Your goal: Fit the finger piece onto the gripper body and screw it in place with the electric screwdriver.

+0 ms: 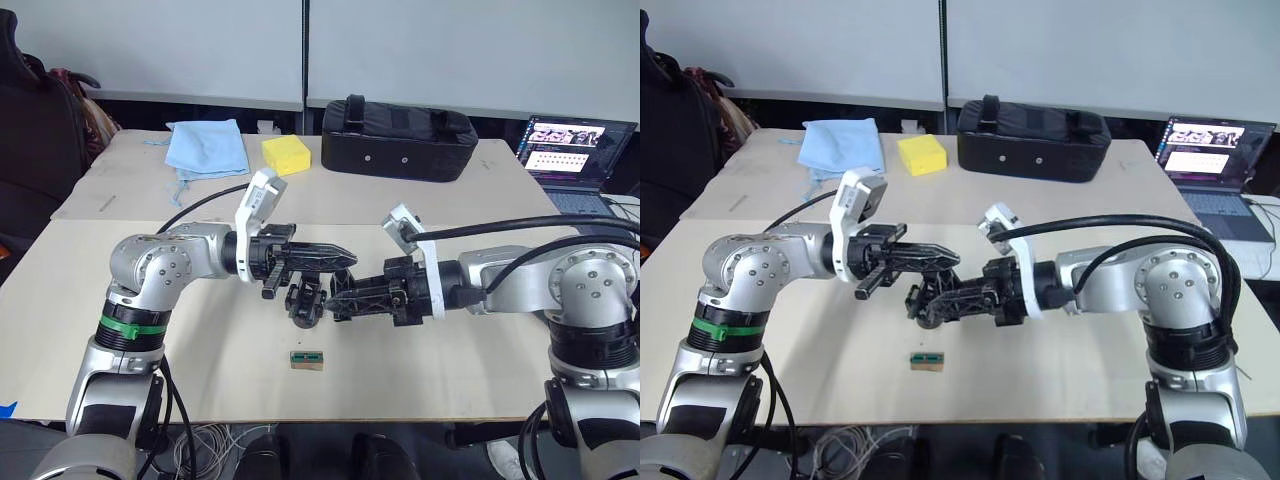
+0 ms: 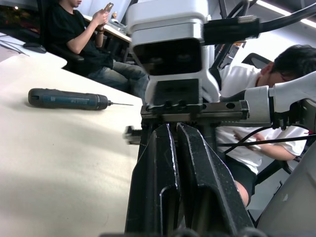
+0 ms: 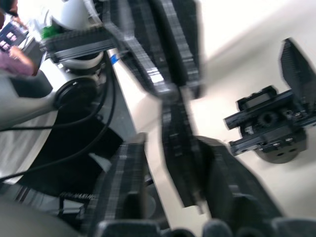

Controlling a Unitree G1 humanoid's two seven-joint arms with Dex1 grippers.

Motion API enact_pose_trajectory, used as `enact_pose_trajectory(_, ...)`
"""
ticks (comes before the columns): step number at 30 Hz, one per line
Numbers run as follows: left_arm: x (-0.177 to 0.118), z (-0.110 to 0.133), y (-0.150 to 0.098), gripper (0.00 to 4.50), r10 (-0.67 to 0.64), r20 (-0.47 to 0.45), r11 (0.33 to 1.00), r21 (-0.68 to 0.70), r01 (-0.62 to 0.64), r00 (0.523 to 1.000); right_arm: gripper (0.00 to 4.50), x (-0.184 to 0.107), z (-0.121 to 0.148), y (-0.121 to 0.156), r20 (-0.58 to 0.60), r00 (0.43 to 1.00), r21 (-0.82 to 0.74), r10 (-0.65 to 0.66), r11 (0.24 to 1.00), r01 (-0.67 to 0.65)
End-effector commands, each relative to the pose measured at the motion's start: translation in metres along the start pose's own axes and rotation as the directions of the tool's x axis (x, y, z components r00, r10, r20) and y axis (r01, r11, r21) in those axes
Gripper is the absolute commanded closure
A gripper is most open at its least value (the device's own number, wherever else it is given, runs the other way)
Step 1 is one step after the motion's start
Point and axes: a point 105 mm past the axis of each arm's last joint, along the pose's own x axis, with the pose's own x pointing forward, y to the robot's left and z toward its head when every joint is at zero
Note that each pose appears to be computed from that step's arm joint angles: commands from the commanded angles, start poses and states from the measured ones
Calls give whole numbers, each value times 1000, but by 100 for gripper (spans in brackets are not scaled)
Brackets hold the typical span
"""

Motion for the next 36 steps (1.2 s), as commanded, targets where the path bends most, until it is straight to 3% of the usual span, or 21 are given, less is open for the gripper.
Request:
enact_pose_trajectory(1, -2, 1, -9, 450, -23, -27, 999, 35, 24, 999, 405, -3, 12, 4, 67, 998, -22, 11, 1000, -10)
enact_pose_trajectory(5, -3, -2, -10, 450, -28, -37, 1000, 10, 29, 999, 405, -4, 13, 4, 81, 997, -35, 4, 999, -1)
enact_pose_trajectory(8, -8, 5, -15, 352, -53, -2, 999, -7, 53, 999, 405, -7, 10, 5, 93, 996, -72, 0, 997, 7)
enact_pose_trajectory(10, -17, 12, -13, 271, -6, 10, 1000, 20, 6, 1000, 405, -10, 9, 3, 116, 993, -101, -19, 994, 31)
enact_pose_trajectory(14, -41, 23, -13, 77, 104, 9, 984, 147, -104, 995, 405, -22, 15, 6, 210, 978, -160, -12, 986, 46)
enact_pose_trajectory(16, -64, 18, 0, 0, 219, 0, 930, 303, -209, 976, 405, -26, 12, 8, 220, 976, -204, 3, 978, 43)
enact_pose_trajectory(18, -91, 0, 16, 0, 324, -64, 827, 504, -250, 944, 406, -27, 5, 2, 207, 978, -218, -25, 973, 71)
enact_pose_trajectory(20, -115, -24, 29, 0, 389, -123, 791, 552, -263, 913, 406, -26, 1, -13, 220, 970, -287, -103, 944, 165)
enact_pose_trajectory(22, -128, -42, 37, 0, 419, -139, 803, 517, -295, 897, 406, -27, 5, -20, 283, 952, -337, -118, 917, 214)
enact_pose_trajectory(25, -137, -78, 46, 0, 426, -241, 836, 473, -277, 872, 406, -29, 8, -27, 351, 930, -370, -113, 895, 248)
enact_pose_trajectory(28, -132, -97, 61, 0, 444, -224, 842, 434, -319, 867, 406, -29, 3, -24, 348, 936, -423, -56, 882, 210)
enact_pose_trajectory(36, -88, -132, 89, 0, 340, -250, 908, 337, -248, 907, 406, -24, -8, -19, 328, 944, -472, 39, 872, 128)
